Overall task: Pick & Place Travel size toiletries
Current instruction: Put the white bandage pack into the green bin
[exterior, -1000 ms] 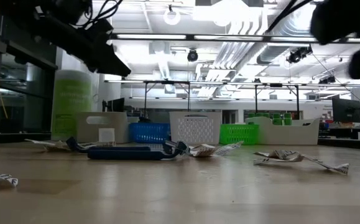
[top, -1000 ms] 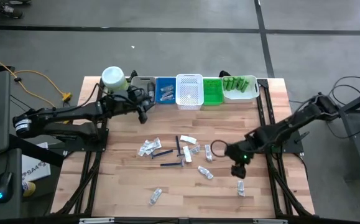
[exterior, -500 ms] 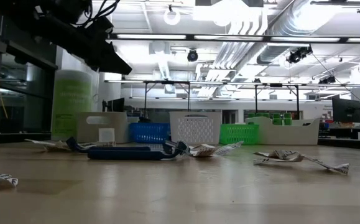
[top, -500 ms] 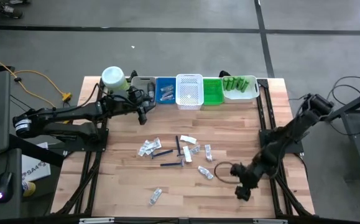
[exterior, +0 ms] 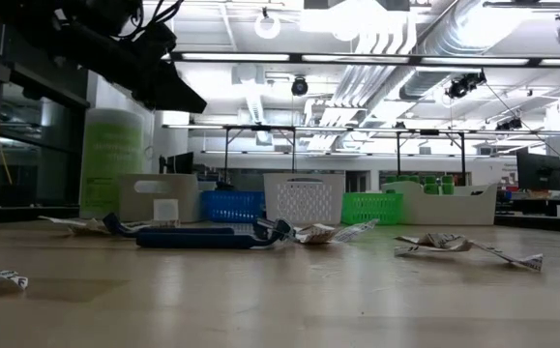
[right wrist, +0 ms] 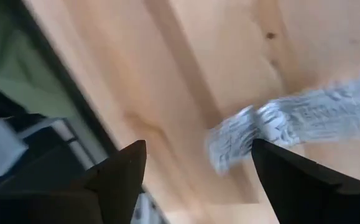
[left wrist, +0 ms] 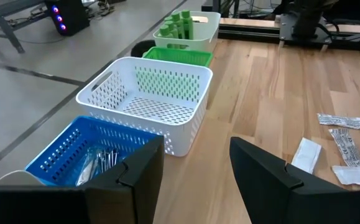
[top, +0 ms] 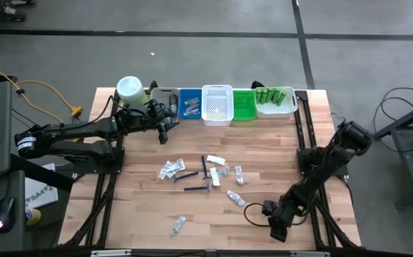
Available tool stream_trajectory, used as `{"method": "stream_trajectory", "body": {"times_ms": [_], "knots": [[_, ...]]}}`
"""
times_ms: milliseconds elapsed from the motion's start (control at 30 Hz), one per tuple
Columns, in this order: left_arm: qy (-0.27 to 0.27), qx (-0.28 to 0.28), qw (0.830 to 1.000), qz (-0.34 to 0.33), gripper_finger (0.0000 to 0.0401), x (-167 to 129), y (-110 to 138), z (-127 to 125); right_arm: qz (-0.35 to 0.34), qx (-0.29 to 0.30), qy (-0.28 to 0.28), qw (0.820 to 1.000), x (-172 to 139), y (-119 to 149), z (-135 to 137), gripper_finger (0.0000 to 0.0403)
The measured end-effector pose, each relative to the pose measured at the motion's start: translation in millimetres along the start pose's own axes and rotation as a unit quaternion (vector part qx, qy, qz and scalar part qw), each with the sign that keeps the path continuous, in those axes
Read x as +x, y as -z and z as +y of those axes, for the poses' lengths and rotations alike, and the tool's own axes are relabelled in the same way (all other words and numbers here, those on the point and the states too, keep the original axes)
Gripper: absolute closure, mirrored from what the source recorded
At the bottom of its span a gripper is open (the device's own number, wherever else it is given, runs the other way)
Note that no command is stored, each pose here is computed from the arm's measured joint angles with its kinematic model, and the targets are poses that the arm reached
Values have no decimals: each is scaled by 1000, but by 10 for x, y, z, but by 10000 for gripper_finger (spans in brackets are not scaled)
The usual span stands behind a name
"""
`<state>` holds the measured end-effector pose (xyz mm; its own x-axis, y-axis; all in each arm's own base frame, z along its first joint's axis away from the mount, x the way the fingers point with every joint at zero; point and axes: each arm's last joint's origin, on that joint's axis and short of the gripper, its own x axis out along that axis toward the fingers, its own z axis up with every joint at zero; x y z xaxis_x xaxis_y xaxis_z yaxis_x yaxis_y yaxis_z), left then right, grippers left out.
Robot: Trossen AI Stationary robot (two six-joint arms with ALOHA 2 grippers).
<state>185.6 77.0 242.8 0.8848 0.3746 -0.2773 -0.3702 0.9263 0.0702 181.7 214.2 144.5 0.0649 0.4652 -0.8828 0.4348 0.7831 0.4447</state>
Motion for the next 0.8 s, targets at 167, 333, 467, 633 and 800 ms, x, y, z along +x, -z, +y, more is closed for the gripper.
{"method": "stream_trajectory", "body": {"times_ms": [167, 333, 467, 633, 800], "knots": [[0, 0, 1000, 0, 217, 0, 0, 0, 5, -10, 32, 999, 20, 27, -56, 117], [0, 0, 1000, 0, 217, 0, 0, 0, -40, -38, 55, 997, 13, 15, -77, 117], [0, 0, 1000, 0, 217, 0, 0, 0, -56, -49, 72, 995, 7, 7, -101, 117], [0, 1, 1000, 0, 217, 0, 0, 0, -68, -54, 103, 991, -5, 8, -151, 117], [-1, 2, 1000, 1, 217, 0, 1, 0, -83, -72, 129, 986, -16, 4, -188, 118]]}}
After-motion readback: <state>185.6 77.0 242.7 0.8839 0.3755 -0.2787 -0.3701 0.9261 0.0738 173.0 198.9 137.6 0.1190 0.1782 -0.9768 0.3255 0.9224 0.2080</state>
